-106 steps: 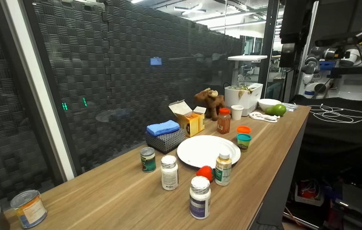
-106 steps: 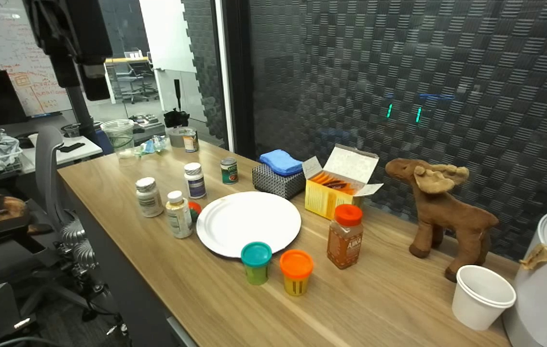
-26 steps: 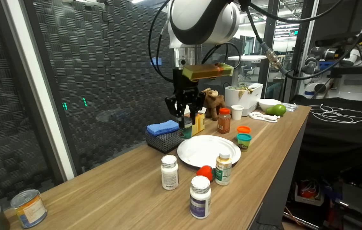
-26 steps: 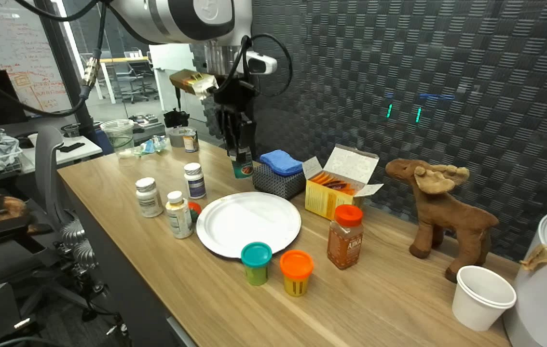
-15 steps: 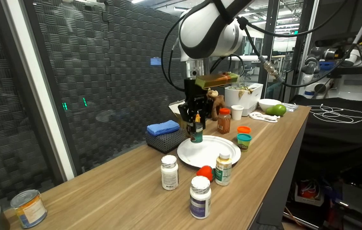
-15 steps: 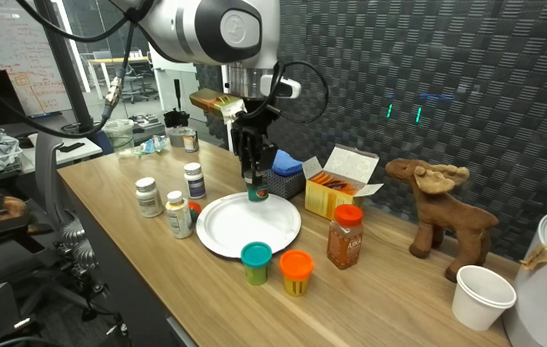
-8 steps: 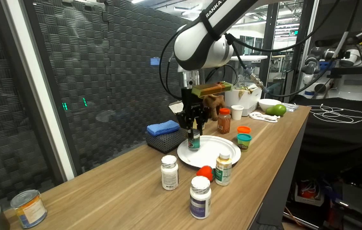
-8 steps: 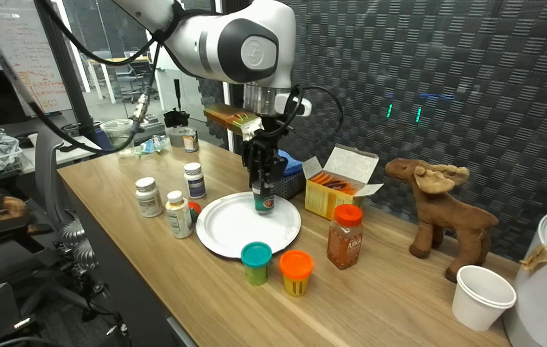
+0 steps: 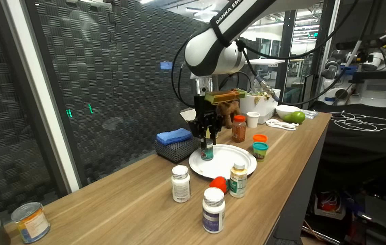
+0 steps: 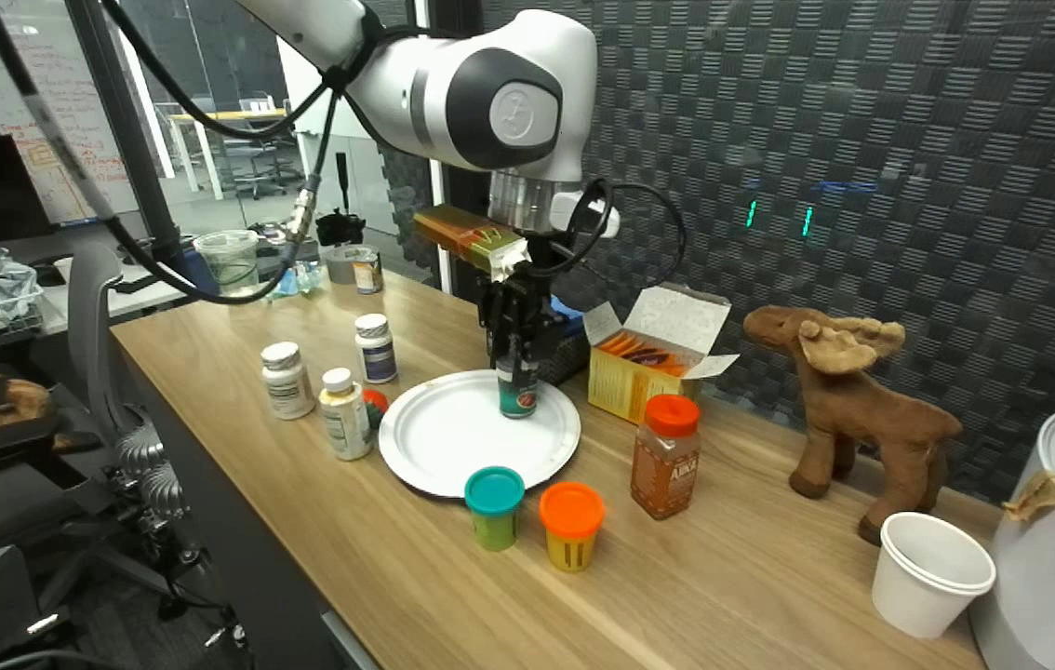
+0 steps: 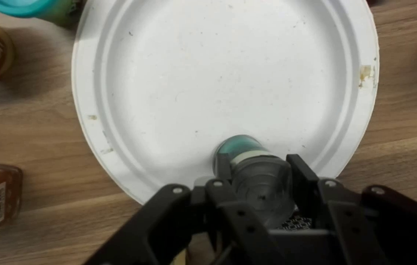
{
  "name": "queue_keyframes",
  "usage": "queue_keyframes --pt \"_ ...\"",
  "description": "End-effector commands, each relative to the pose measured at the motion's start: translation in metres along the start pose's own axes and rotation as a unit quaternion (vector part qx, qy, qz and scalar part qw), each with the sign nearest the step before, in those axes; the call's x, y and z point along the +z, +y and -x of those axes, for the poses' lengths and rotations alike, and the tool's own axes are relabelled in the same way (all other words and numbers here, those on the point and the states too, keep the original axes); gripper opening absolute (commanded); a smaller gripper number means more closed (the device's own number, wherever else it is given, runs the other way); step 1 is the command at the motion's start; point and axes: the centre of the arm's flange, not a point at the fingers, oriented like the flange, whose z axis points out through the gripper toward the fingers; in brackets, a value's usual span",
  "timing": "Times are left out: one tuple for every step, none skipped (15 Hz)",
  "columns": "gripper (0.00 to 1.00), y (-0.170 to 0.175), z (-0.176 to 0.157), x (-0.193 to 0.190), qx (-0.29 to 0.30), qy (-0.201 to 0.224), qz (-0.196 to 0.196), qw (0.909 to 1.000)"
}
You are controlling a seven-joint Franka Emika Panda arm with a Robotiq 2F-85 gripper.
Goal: Put the bottles on the tray
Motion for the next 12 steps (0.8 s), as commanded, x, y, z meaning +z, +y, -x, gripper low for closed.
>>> queue_keyframes --pt "0.67 0.002 0.001 -0.016 -0.008 0.000 -0.022 0.9997" --pt "0.69 0.000 0.004 -0.020 -0.006 0.004 -0.023 0.9997" --pt "0.75 -0.002 0.011 -0.029 0.000 0.014 -0.019 0.9997" --pt "0.84 -0.004 0.015 -0.038 0.004 0.024 -0.016 0.9996" --pt "0.91 -0.007 0.024 -0.051 0.008 0.038 -0.011 0.9992" --pt "0.97 -0.011 0.032 -0.063 0.011 0.051 -0.009 0.9986" --pt "1.00 -0.017 0.039 -0.074 0.010 0.062 -0.013 0.9979" --pt "1.00 -0.025 0.050 -0.084 0.007 0.072 -0.016 0.9973" --pt "1.00 -0.034 0.057 -0.093 0.002 0.079 -0.019 0.9967" --pt "1.00 -0.046 0.067 -0.097 -0.007 0.082 -0.019 0.9964" --pt "1.00 -0.058 0.075 -0.101 -0.014 0.083 -0.019 0.9962" --pt "1.00 -0.073 0.084 -0.099 -0.022 0.082 -0.021 0.9962"
